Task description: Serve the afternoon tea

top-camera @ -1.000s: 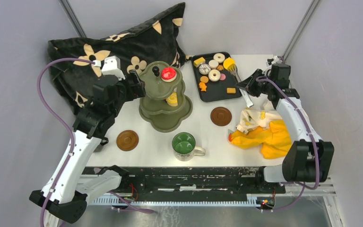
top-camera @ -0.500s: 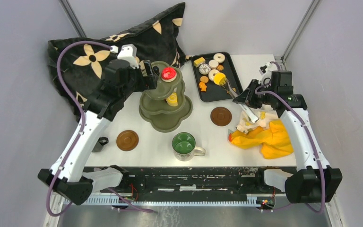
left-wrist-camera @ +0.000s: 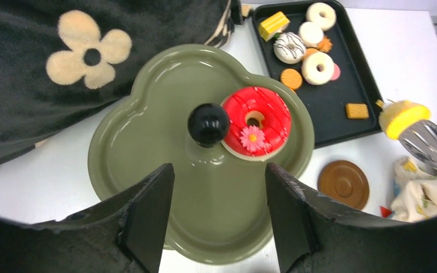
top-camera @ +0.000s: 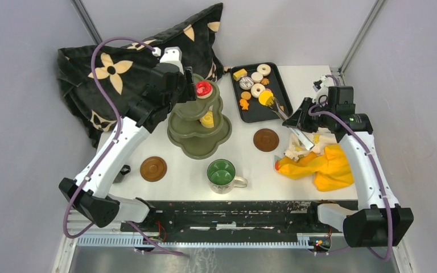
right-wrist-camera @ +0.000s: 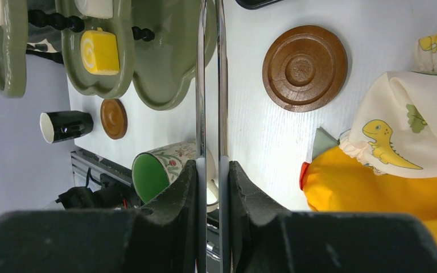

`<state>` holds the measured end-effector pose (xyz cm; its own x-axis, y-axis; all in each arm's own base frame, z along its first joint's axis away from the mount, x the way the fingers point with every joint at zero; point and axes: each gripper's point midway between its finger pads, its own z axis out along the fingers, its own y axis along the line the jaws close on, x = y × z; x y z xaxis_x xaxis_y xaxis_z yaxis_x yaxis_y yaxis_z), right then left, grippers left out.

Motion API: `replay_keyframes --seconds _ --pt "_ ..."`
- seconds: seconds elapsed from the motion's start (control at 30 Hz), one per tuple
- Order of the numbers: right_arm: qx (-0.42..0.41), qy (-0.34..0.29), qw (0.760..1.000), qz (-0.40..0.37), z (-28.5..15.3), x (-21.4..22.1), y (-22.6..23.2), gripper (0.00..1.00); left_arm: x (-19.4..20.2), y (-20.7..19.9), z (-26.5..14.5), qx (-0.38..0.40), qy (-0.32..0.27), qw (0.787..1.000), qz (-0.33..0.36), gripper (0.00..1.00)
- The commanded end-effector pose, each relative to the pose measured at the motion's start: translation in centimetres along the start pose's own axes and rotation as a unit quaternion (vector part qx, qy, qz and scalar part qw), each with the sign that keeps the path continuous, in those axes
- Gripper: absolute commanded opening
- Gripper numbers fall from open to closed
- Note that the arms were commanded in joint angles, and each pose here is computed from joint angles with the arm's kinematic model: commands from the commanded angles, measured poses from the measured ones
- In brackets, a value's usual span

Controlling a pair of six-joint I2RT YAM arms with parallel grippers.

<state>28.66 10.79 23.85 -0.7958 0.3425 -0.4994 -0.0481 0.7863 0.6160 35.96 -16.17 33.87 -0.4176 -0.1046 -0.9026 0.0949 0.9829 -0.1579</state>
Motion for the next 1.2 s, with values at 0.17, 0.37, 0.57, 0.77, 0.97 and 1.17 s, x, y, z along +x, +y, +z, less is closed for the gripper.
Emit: replay_keyframes --seconds 0.17,0.37,0.57,0.77,0.97,1.17 --pt "-0.015 -0.045 0.998 -0.041 -2.0 -1.7 1.8 0.01 -2.7 0.7 2.5 -0.048 -0.043 0.998 0.027 0.59" --pt "-0.010 -0.039 0.998 -0.040 -2.0 -1.3 1.5 0.01 -2.7 0.3 3.4 -0.048 -0.038 0.998 0.024 0.43" --pt "-0.014 -0.037 0.999 -0.036 -1.9 -1.1 1.5 0.01 -2.8 0.8 3.2 -0.065 -0.042 0.997 0.010 0.18" --pt "-0.017 -0.039 0.999 -0.029 -2.3 -1.3 2.0 0.01 -3.6 1.0 2.7 -0.094 -0.070 0.990 -0.075 0.03" --pt "-0.030 -0.048 0.998 -0.037 -3.2 -1.4 3.0 0.01 -5.0 1.1 1.8 -0.171 -0.095 0.973 -0.120 0.03" --pt "-0.053 -0.060 0.996 -0.047 -4.8 -1.6 4.6 0.01 -5.2 0.2 2.2 -0.205 -0.094 0.963 -0.150 0.03"
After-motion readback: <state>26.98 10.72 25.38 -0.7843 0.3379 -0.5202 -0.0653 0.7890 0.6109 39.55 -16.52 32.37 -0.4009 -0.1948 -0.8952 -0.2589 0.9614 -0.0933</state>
